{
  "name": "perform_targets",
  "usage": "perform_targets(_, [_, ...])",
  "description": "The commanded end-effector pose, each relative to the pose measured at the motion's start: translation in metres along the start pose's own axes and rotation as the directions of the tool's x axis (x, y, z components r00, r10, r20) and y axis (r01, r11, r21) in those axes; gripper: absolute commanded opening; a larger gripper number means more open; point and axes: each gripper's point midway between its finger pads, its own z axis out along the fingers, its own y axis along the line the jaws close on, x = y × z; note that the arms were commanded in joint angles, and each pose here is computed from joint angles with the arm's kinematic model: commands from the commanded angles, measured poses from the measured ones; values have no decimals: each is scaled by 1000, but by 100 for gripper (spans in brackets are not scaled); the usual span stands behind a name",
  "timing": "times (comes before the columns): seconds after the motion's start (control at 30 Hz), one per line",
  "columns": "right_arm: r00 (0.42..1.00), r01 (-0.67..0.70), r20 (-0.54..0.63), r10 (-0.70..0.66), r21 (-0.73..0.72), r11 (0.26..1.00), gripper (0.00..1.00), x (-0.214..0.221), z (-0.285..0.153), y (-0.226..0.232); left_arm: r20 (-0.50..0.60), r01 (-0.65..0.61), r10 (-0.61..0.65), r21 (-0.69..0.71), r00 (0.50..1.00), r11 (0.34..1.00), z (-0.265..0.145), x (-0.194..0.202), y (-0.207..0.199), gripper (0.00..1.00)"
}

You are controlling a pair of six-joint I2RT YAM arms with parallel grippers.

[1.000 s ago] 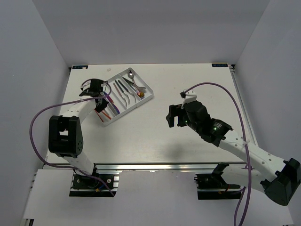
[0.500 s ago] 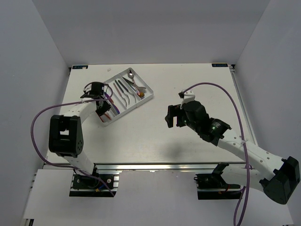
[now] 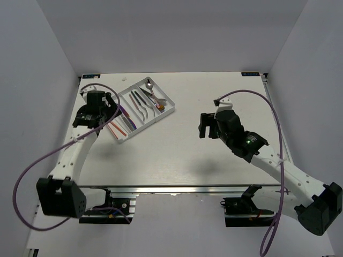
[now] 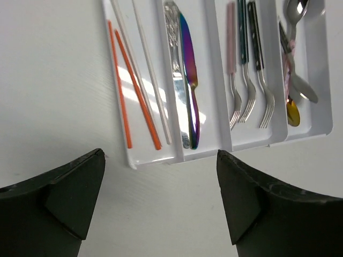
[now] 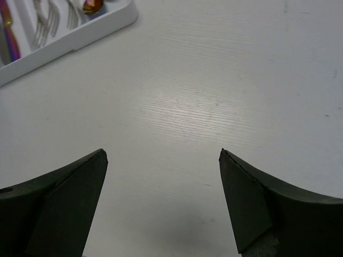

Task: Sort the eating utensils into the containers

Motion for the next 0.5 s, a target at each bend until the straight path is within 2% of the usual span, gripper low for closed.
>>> perform_targets(0.0, [997,-23,78,13,129,991,89,-26,-20,-27,179,-55,69,-83,981,995,-53,-40,29,94])
perform_targets(0.2, [985,-48,172,-3,288,956,89,-51,-60,-65,372,-28,69,-115,926,993,-104,-54,62,96])
perform_targets(0.3, [975,-67,224,-1,296,953,89,-59,-81,-73,445,1,28,-64,895,998,-124,-54,67,97])
perform_targets(0.47, [951,-110,307,42,210,972,89,-62,-109,-73,526,-9,-10,34,850,999,-147,-50,68,97])
